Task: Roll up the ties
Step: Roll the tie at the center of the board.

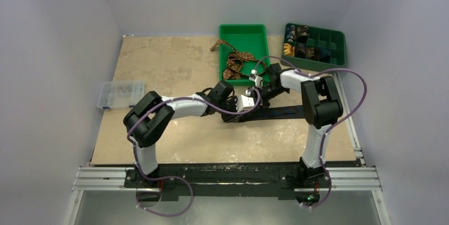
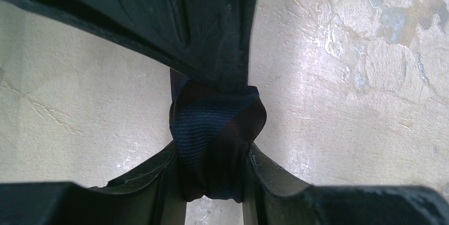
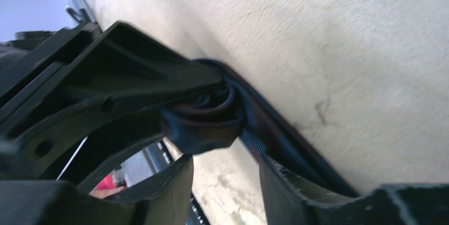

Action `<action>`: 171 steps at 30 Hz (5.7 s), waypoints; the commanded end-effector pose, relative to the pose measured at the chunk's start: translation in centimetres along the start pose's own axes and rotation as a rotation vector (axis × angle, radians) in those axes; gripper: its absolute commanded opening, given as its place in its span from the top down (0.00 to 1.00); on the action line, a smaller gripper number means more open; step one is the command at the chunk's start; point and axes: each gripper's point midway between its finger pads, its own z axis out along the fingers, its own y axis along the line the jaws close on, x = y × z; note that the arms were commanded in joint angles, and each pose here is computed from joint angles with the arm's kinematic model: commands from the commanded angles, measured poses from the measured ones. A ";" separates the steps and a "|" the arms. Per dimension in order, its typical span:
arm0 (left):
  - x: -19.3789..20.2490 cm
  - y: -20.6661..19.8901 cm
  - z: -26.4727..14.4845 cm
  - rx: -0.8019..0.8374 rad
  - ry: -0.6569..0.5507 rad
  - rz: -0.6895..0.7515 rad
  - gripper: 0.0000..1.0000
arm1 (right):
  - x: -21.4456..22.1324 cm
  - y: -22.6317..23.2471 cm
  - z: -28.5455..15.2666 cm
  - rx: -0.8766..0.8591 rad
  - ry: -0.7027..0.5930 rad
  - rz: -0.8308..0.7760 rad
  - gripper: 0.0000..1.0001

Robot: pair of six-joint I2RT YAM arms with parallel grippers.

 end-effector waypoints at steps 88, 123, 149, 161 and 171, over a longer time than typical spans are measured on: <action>-8.2 2.1 -2.9 -0.065 -0.241 -0.054 1.00 | 2.4 -8.5 -3.0 0.413 0.054 0.010 0.84; 5.1 -0.1 -0.1 0.015 0.237 -0.029 1.00 | -1.7 2.7 -6.0 -0.047 -0.370 0.039 0.21; 5.8 -0.6 0.3 0.025 0.242 -0.063 0.99 | -3.5 2.6 0.7 -0.064 -0.283 0.039 0.75; 5.8 -0.7 0.2 0.033 0.243 -0.059 0.97 | -1.9 2.1 -0.1 -0.034 -0.222 0.036 0.78; 5.7 -0.7 0.2 0.033 0.239 -0.054 0.97 | -1.8 2.4 -0.2 -0.060 -0.226 0.042 0.93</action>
